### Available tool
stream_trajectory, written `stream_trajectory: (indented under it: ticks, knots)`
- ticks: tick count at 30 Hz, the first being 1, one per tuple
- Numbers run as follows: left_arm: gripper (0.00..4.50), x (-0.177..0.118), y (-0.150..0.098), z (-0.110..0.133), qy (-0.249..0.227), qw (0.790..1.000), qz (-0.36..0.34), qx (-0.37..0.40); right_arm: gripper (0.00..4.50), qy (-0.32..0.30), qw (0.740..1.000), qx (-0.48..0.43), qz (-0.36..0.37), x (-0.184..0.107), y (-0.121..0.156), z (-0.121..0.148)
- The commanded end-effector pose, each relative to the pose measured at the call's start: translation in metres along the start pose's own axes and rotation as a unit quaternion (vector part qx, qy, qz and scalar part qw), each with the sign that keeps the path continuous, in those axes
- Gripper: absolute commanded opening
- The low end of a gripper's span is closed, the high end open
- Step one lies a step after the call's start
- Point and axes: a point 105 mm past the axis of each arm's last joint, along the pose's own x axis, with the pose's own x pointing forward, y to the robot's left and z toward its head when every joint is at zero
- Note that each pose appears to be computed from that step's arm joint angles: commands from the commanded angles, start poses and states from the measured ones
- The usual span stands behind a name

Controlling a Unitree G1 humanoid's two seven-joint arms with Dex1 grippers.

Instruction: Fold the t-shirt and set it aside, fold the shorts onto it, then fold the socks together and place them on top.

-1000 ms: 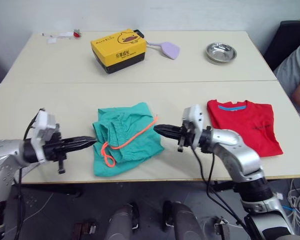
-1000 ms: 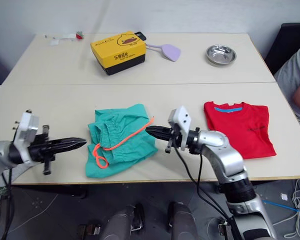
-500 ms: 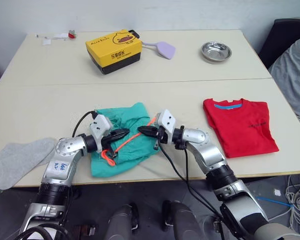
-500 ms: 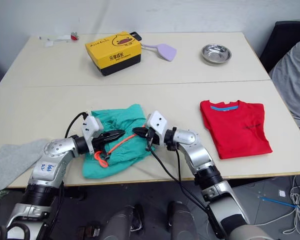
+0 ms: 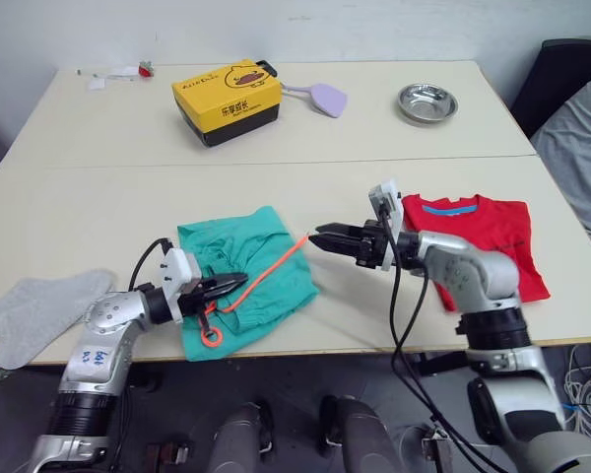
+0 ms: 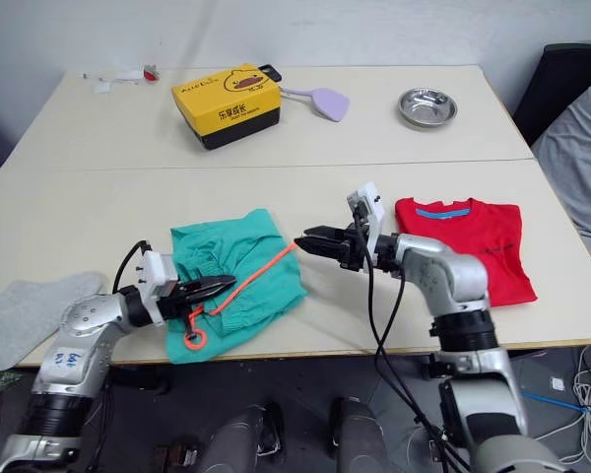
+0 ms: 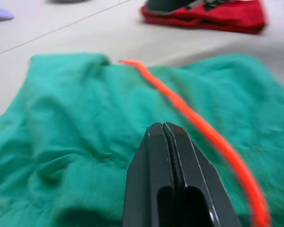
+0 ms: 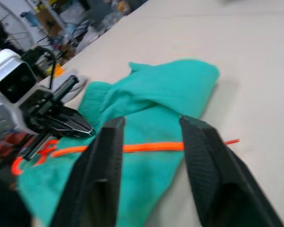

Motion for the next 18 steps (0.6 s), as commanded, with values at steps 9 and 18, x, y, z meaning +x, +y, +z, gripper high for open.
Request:
stream_trajectory:
  ticks: [9, 18]
  knots:
    - [0.0, -0.007, 0.006, 0.01, -0.032, 0.999, 0.016, 0.026, 4.47, 0.152, 0.982, 0.115, 0.018, 0.034, -0.005, -0.037]
    - [0.0, -0.01, 0.007, 0.005, -0.029, 0.999, 0.026, 0.022, 4.47, 0.168, 0.968, 0.17, 0.08, 0.085, 0.025, -0.036]
